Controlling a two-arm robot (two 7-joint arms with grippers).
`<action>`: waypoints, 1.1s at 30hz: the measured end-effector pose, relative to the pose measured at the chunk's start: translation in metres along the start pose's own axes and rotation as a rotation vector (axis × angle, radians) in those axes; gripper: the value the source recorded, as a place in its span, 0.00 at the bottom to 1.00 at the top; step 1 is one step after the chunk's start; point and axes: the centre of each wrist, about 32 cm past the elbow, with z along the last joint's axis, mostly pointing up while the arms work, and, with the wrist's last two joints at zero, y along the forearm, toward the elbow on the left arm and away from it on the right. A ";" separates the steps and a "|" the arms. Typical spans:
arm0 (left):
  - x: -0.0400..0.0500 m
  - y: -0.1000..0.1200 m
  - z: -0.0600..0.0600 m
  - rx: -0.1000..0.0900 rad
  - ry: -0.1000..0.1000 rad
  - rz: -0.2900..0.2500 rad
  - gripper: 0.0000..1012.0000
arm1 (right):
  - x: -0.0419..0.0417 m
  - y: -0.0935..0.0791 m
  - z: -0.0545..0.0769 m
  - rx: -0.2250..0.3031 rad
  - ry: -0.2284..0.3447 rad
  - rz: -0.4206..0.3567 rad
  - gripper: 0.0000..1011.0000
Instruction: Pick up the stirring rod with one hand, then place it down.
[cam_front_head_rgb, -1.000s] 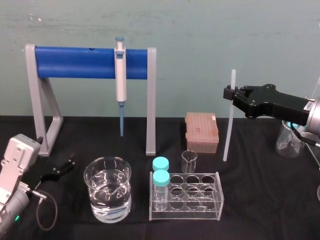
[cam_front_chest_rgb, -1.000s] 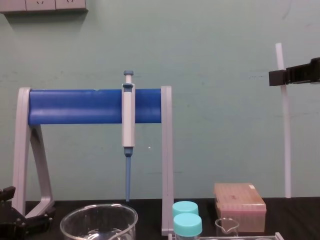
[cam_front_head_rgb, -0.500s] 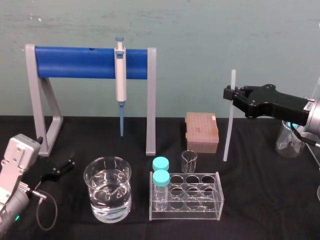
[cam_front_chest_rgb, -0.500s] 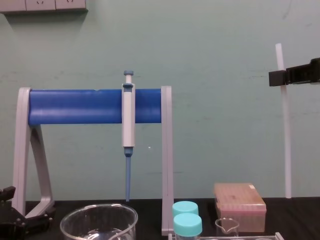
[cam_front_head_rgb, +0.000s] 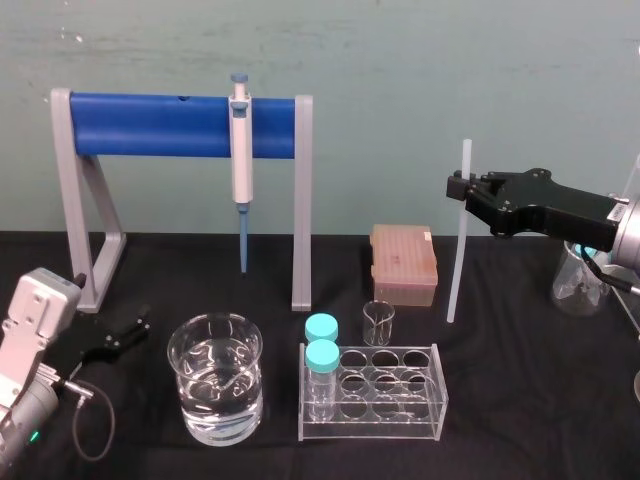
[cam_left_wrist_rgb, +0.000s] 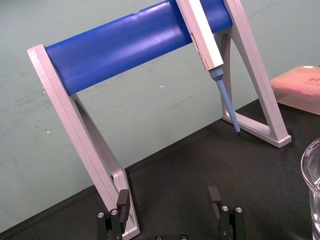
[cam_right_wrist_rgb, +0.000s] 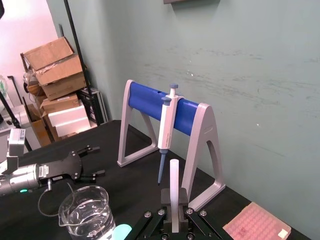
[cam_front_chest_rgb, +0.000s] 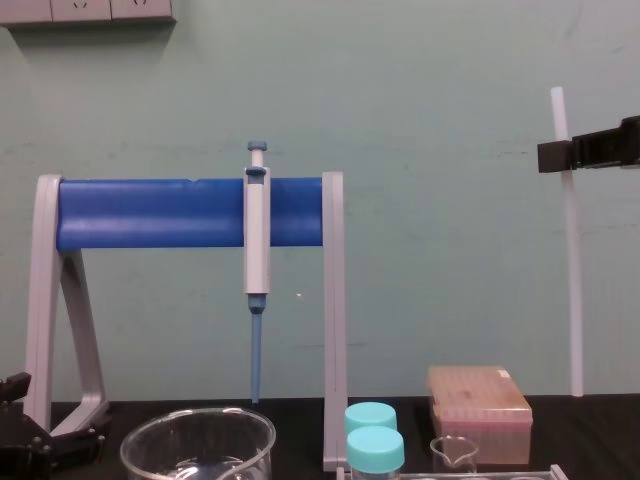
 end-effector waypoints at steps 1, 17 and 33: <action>0.0000 0.000 0.000 0.000 0.000 0.000 0.99 | 0.0000 0.000 0.000 0.000 0.000 0.000 0.07; 0.0000 0.000 0.000 0.000 0.000 0.000 0.99 | 0.0000 0.000 0.000 0.000 0.000 0.000 0.07; 0.0000 0.000 0.000 0.000 0.000 0.000 0.99 | 0.0000 0.000 0.000 0.000 0.000 0.000 0.07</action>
